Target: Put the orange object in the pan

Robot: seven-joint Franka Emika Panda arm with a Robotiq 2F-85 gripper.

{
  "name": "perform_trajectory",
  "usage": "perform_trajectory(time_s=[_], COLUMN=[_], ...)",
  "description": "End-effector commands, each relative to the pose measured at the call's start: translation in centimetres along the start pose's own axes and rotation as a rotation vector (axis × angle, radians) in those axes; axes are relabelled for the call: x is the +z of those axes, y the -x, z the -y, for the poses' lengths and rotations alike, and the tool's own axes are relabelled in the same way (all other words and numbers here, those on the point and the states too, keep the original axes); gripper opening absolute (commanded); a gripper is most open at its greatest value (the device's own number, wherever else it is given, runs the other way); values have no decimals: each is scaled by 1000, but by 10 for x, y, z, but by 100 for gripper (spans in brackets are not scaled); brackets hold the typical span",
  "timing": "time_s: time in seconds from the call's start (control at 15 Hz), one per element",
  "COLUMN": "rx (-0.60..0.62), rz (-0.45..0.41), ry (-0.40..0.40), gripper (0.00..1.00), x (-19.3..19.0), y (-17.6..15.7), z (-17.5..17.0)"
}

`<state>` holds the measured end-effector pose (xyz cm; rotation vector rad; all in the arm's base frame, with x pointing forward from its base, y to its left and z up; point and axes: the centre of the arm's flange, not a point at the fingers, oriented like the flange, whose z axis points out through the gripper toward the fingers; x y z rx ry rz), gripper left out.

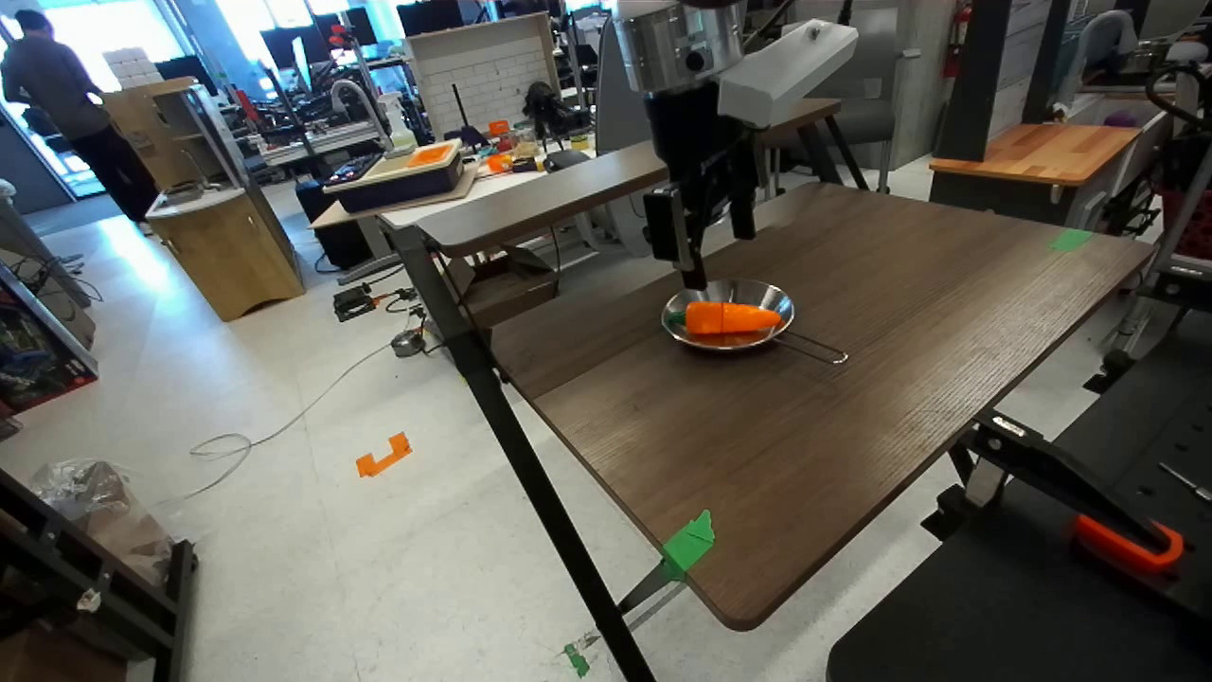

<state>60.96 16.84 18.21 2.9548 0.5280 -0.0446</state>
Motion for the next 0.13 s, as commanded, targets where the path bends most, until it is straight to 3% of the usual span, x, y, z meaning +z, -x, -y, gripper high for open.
perform_trajectory(time_s=[0.0, 0.07], rx=[0, 0], rz=[0, 0], ry=[0, 0], gripper=[100, 100], x=[0, 0], y=[0, 0], z=[0, 0])
